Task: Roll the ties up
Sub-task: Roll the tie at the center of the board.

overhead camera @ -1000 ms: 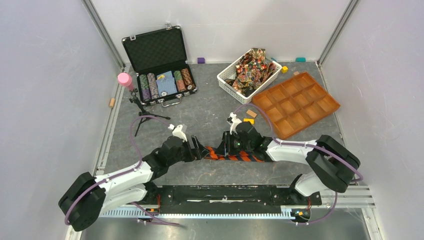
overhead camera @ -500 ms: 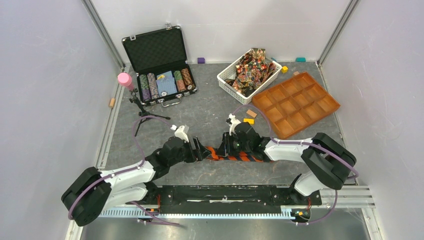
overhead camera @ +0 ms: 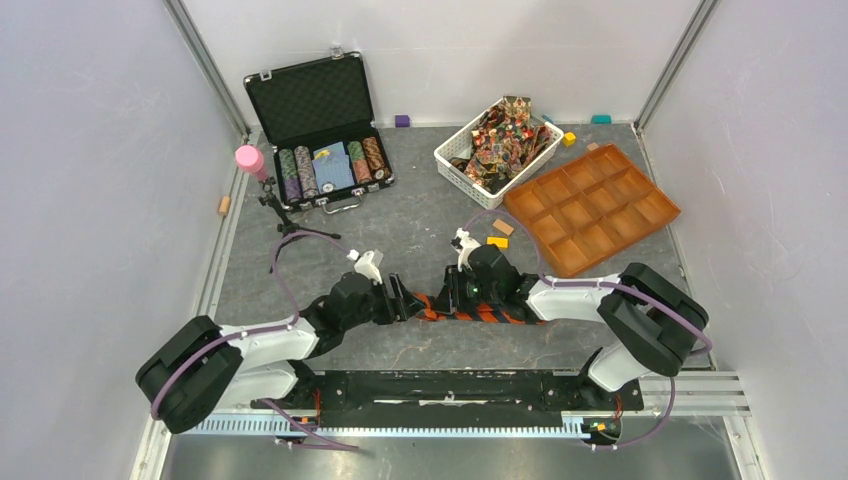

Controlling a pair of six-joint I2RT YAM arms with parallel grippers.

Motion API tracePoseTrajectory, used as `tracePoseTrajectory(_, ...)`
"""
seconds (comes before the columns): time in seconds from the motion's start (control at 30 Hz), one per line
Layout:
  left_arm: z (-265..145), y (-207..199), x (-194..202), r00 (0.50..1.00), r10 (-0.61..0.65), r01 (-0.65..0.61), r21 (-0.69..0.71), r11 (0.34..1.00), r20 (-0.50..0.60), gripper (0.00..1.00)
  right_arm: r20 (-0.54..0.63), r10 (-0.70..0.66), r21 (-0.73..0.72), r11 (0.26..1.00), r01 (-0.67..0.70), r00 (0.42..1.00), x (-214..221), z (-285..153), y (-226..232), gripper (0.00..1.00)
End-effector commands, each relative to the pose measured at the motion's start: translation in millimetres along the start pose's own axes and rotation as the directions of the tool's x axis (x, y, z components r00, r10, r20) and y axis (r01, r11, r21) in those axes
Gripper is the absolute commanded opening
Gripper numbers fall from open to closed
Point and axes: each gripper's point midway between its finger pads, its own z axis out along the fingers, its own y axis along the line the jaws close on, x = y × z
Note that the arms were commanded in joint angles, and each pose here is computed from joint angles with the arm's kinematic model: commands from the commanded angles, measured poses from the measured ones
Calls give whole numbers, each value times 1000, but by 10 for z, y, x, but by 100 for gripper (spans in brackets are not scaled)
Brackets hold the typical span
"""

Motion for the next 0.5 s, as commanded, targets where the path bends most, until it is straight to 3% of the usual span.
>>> tracePoseTrajectory(0.0, 21, -96, 41, 1000, -25, 26, 56, 998, -17, 76, 19, -28, 7, 1000, 28, 999, -91, 53, 11, 27)
tracePoseTrajectory(0.47, 66, -81, 100, 999, -21, 24, 69, 997, -37, 61, 5, -37, -2, 999, 37, 999, -65, 59, 14, 26)
